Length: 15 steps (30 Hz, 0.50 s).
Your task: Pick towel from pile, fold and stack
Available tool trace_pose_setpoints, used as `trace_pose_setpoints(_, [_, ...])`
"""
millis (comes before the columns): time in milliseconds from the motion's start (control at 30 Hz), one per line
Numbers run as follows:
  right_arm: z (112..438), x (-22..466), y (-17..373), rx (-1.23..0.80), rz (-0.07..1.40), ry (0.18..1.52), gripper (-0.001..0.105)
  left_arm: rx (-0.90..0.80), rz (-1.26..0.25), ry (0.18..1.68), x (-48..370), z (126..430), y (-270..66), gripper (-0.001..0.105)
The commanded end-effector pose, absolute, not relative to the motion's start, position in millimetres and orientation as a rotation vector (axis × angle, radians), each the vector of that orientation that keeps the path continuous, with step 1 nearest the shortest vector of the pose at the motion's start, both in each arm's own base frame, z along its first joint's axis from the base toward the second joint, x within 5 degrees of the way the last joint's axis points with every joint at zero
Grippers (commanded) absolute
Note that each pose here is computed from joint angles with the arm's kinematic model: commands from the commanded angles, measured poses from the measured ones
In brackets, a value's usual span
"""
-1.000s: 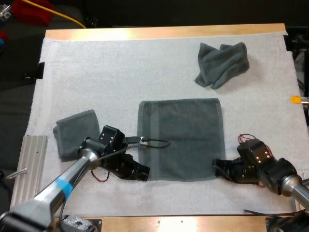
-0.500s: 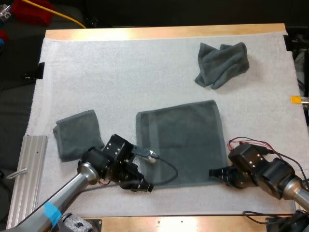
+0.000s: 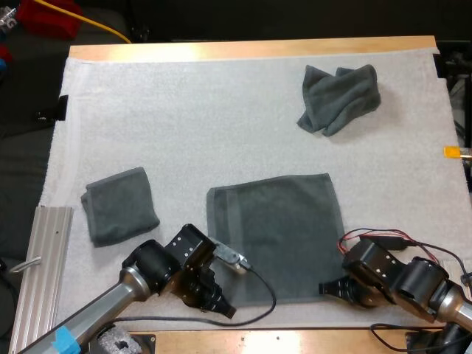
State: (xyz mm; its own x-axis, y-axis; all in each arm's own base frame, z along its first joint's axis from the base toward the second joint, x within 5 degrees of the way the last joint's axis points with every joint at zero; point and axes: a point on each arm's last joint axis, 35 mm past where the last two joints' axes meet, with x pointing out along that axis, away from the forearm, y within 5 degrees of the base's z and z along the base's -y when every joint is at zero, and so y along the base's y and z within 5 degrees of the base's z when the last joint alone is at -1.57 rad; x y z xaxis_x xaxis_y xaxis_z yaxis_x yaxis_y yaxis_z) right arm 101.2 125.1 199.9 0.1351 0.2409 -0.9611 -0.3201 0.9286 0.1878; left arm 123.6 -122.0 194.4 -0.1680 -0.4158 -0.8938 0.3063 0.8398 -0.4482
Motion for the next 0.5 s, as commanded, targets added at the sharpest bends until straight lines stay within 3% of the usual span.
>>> trace_pose_setpoints(0, [202.4,103.6,126.0,-0.034,0.385,1.351,0.001,-0.120,-0.635,1.618,126.2,194.6,-121.6,0.000])
trace_pose_setpoints(233, [207.7,124.8,129.8,0.185,0.353,1.260,0.001,-0.427,-0.680,1.585,158.8,190.1,-106.8,0.000])
trace_pose_setpoints(467, [198.4,164.3,121.4,0.434,0.337,1.265,0.001,-0.746,-0.701,1.546,194.8,173.6,-84.8,0.000])
